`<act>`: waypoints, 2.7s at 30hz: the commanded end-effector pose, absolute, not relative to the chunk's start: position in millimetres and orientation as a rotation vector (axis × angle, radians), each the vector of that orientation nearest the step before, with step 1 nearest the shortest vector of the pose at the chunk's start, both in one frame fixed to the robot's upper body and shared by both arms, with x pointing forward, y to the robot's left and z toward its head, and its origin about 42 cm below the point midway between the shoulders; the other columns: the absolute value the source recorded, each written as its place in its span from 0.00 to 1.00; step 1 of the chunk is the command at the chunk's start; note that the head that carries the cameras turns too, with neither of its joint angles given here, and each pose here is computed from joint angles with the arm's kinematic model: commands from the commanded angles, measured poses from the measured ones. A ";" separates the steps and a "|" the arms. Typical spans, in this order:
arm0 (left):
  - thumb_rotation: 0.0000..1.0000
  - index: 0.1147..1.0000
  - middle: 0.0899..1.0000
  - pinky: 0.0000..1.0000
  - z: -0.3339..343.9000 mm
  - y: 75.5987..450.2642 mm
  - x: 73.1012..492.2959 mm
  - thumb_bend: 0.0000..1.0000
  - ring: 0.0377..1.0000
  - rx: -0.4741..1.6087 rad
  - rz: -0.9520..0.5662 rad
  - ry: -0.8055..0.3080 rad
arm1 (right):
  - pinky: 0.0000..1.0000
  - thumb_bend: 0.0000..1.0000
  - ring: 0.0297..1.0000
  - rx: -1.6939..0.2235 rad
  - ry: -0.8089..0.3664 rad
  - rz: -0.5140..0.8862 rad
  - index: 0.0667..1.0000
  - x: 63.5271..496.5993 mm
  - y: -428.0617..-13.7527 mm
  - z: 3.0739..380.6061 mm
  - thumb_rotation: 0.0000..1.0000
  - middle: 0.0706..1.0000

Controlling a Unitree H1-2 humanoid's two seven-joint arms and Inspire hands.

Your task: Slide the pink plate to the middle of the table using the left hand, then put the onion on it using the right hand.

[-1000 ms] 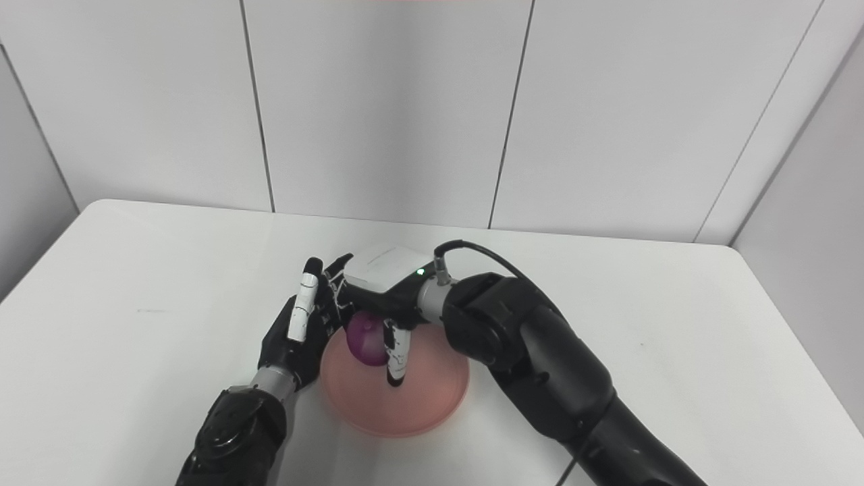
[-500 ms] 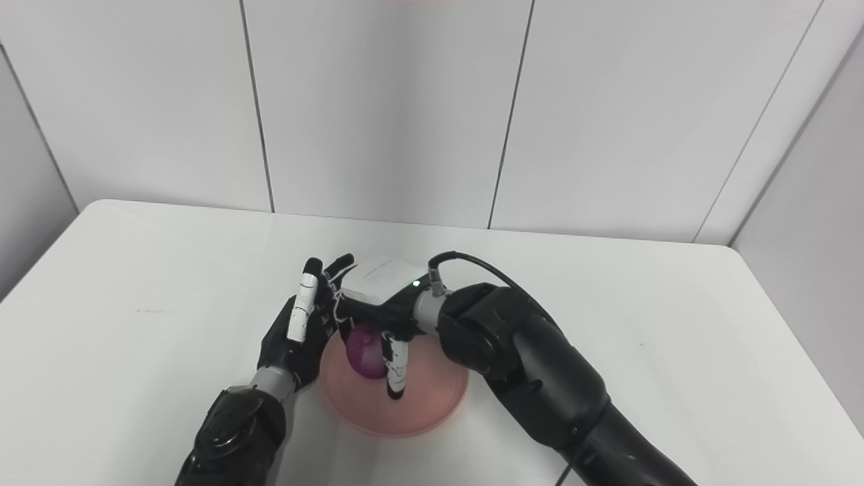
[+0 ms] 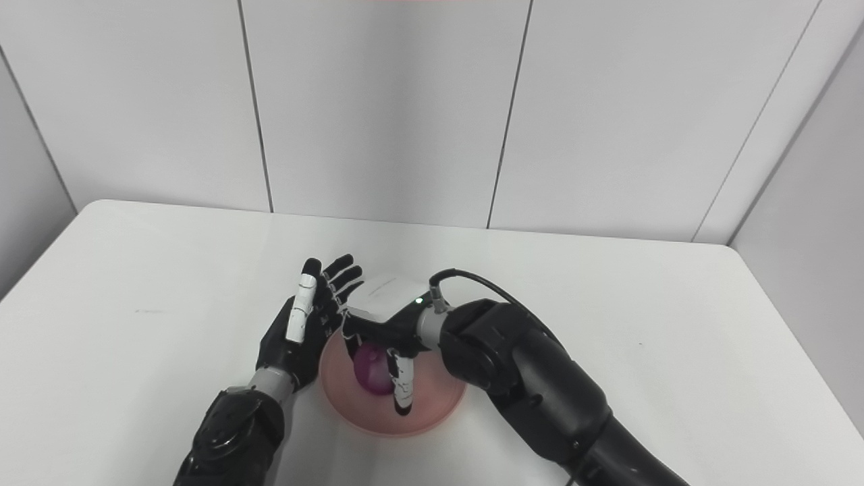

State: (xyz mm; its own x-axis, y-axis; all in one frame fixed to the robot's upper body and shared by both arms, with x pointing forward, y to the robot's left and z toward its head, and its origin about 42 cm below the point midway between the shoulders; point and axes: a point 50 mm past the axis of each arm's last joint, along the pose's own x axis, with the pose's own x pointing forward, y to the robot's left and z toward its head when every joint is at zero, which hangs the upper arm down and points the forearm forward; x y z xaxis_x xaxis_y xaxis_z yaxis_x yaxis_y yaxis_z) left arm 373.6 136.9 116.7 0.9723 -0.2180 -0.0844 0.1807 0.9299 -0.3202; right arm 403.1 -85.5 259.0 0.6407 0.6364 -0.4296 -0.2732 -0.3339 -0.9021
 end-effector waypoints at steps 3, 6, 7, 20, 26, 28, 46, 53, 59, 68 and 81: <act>0.88 0.81 0.86 0.76 67.6 147.0 350.4 0.78 0.86 -0.300 -0.163 0.350 | 0.36 0.53 0.43 -1.709 -0.405 0.902 0.46 407.0 -85.3 279.8 0.01 0.45; 0.88 0.81 0.86 0.76 67.9 146.9 350.1 0.78 0.86 -0.303 -0.161 0.353 | 0.34 0.53 0.41 -1.712 -0.431 0.885 0.46 406.3 -87.1 280.2 0.01 0.45; 0.88 0.80 0.86 0.76 68.0 146.7 349.9 0.78 0.86 -0.303 -0.162 0.353 | 0.35 0.69 0.42 -1.714 -0.437 0.882 0.57 406.1 -87.8 280.4 0.12 0.50; 0.87 0.79 0.87 0.75 63.1 147.6 349.3 0.78 0.85 -0.300 -0.162 0.358 | 0.51 1.00 0.64 -1.726 -0.445 0.855 0.72 404.0 -94.0 292.4 0.42 0.74; 0.87 0.79 0.86 0.76 62.3 147.6 349.4 0.79 0.85 -0.300 -0.161 0.361 | 0.56 1.00 0.70 -1.718 -0.456 0.844 0.73 403.9 -98.8 302.4 0.46 0.79; 0.87 0.79 0.86 0.76 62.5 148.0 349.4 0.78 0.85 -0.299 -0.162 0.360 | 0.55 1.00 0.70 -1.715 -0.458 0.844 0.73 403.9 -99.4 304.6 0.46 0.79; 0.88 0.78 0.87 0.74 66.9 150.4 349.7 0.77 0.86 -0.295 -0.164 0.351 | 0.60 0.98 0.73 -1.316 -0.500 0.684 0.77 419.7 -149.7 364.1 0.78 0.78; 0.87 0.79 0.87 0.75 70.5 152.2 349.6 0.78 0.86 -0.295 -0.161 0.350 | 0.96 0.97 0.99 -0.555 -0.277 0.447 0.97 421.8 -174.5 315.7 0.99 0.99; 0.87 0.79 0.87 0.76 71.0 151.8 351.3 0.77 0.87 -0.298 -0.163 0.346 | 1.00 0.95 1.00 0.058 -0.139 0.183 1.00 413.4 -175.8 275.5 1.00 1.00; 0.87 0.79 0.87 0.77 70.7 151.0 351.6 0.79 0.87 -0.291 -0.174 0.345 | 1.00 0.86 1.00 0.477 -0.073 -0.036 1.00 415.4 -179.7 249.4 1.00 1.00; 0.88 0.79 0.87 0.77 70.4 149.8 351.5 0.77 0.86 -0.293 -0.173 0.344 | 1.00 0.90 1.00 0.141 -0.056 0.086 1.00 410.1 -199.1 225.2 1.00 1.00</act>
State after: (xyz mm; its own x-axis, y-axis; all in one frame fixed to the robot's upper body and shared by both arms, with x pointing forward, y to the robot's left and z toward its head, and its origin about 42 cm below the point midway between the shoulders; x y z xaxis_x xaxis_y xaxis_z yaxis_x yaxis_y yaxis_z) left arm 373.5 140.8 116.1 0.9690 -0.2317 -0.0858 0.1948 0.9300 -0.3117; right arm 407.3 -201.1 212.8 0.9992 0.0287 -0.0280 -0.0227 0.9805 0.1954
